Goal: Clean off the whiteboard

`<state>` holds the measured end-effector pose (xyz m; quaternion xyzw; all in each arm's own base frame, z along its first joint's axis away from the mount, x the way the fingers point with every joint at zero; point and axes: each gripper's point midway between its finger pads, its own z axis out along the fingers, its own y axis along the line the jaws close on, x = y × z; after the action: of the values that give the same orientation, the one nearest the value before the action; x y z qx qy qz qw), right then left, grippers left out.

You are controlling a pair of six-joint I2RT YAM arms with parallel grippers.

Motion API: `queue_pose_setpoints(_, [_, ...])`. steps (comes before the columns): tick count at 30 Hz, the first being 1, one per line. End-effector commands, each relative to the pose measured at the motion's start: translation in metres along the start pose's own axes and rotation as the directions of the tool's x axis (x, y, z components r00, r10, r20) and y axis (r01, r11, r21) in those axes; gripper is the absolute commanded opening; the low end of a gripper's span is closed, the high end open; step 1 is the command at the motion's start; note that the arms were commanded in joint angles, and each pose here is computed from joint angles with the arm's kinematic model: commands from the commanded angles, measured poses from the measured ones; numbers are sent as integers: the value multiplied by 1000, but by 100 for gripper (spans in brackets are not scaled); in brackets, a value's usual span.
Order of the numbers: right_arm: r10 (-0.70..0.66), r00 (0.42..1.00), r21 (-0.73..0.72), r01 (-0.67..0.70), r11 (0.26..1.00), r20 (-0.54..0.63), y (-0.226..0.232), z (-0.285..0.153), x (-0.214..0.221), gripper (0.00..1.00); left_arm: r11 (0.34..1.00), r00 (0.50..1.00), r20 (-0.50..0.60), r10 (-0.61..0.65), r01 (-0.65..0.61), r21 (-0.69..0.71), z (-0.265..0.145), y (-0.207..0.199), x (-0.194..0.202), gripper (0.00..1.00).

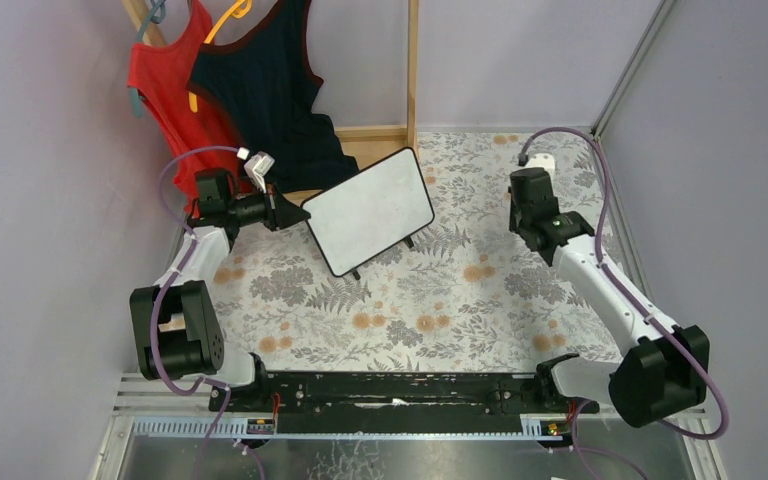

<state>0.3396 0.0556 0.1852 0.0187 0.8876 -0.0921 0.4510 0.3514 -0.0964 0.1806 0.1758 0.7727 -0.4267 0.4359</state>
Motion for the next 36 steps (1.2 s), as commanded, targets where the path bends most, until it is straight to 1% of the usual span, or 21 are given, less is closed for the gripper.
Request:
queue_pose_setpoints(1, [54,978,-49,-65,997,-203,-8,11,40,0,998,999,0,54,-53,-37,2,8,-7,0])
queue_pose_setpoints(4, [91,952,-54,-112,992,-292,-8,28,58,0,997,998,1,56,-56,-43,1,9,-7,0])
queue_pose_setpoints(6, [101,940,-70,-130,989,-325,-2,37,67,0,997,998,0,57,-57,-47,1,10,-7,0])
queue_pose_setpoints(9, [120,924,-96,-165,982,-362,4,51,75,5,997,998,-2,58,-58,-49,1,11,-6,0])
queue_pose_setpoints(11, [123,915,-86,-168,982,-383,1,60,78,12,997,998,-5,60,-60,-52,1,11,-5,0])
queue_pose_setpoints(14, [115,894,-63,-157,986,-432,-7,73,88,19,996,998,-11,63,-64,-61,1,14,-3,0])
queue_pose_setpoints(19, [107,867,-57,-154,987,-488,-17,91,100,27,996,998,-21,58,-60,-60,2,16,0,0])
queue_pose_setpoints(24, [97,845,-42,-140,989,-526,-24,103,113,32,997,998,-23,54,-55,-62,3,18,0,0])
queue_pose_setpoints(25, [100,843,-40,-142,989,-529,-25,104,115,35,996,998,-23,55,-56,-63,3,18,0,0])
queue_pose_setpoints(27, [106,839,-38,-149,988,-534,-25,106,118,44,996,998,-24,54,-56,-66,3,19,0,0])
queue_pose_setpoints(30, [108,834,-40,-154,987,-541,-25,109,121,53,996,998,-25,59,-60,-68,3,19,0,0])
queue_pose_setpoints(34, [110,835,-41,-157,987,-540,-25,109,121,62,995,998,-26,58,-59,-75,2,20,0,0])
queue_pose_setpoints(36, [115,839,-42,-161,986,-532,-25,108,118,69,995,998,-26,57,-59,-74,2,20,0,0])
